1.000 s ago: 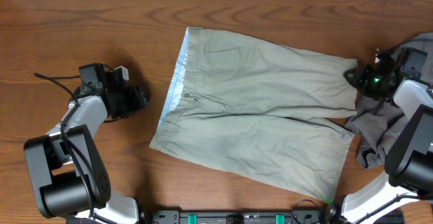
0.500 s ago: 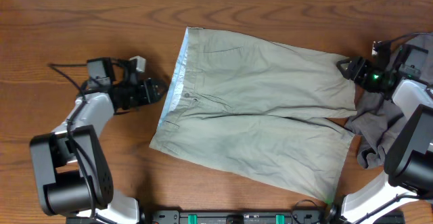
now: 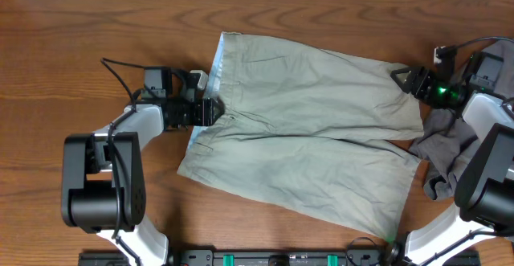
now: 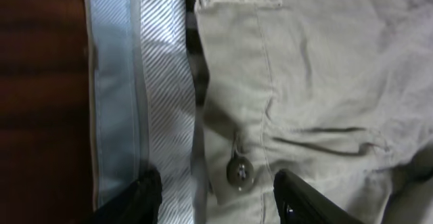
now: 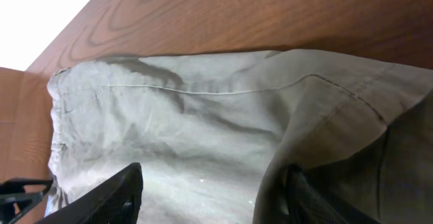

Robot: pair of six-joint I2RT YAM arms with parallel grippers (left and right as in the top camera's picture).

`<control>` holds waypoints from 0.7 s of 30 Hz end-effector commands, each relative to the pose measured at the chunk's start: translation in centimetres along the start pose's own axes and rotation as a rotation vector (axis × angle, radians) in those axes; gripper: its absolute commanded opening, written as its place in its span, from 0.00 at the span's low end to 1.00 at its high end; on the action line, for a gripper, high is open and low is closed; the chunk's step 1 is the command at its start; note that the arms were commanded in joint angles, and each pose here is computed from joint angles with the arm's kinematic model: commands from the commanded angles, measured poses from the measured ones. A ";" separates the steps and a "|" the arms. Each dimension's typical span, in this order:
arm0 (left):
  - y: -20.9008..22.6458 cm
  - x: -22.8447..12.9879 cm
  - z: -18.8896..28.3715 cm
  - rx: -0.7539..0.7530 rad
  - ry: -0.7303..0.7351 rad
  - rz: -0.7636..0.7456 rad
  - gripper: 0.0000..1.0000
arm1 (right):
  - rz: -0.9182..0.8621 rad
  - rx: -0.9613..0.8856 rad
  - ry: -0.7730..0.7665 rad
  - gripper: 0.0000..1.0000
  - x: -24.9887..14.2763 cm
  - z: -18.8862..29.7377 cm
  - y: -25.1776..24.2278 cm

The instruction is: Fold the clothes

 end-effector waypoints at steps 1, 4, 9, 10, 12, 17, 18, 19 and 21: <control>0.7 -0.5 -0.9 0.014 0.027 0.007 0.54 | 0.031 0.037 -0.002 0.65 0.2 0.1 1.0; 0.3 -0.3 -0.9 -0.016 0.019 0.001 0.50 | 0.032 0.036 -0.002 0.66 0.2 0.1 1.0; 0.3 -0.3 -0.9 -0.021 0.018 0.000 0.49 | 0.029 0.021 0.000 0.66 0.2 0.1 0.8; 0.2 -0.3 -0.9 -0.022 0.018 0.000 0.46 | 0.029 0.021 -0.001 0.66 0.2 0.1 0.8; 0.2 -0.3 -0.8 -0.025 0.016 -0.002 0.43 | 0.029 0.020 -0.001 0.66 0.2 0.1 0.8; -0.3 0.0 -0.5 -0.047 0.009 -0.015 0.36 | 0.026 0.002 0.000 0.66 0.1 0.1 0.6; -0.4 -0.1 -0.4 -0.051 0.013 -0.013 0.36 | 0.026 0.002 0.001 0.66 0.1 0.1 0.6; -0.5 -0.3 -0.3 -0.054 0.022 -0.009 0.36 | 0.026 0.002 0.001 0.66 0.1 0.1 0.6; -0.8 -0.6 0.0 -0.063 0.038 -0.016 0.36 | 0.026 0.002 0.001 0.66 0.1 0.1 0.6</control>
Point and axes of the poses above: each gripper's point midway between its finger pads, its own z axis back along the fingers, its own y axis along the line the jaws close on, x = y × z, the point moved 5 cm from there along z, back along the fingers, and after that the axes turned 4 degrees about z, right-handed, at the moved point
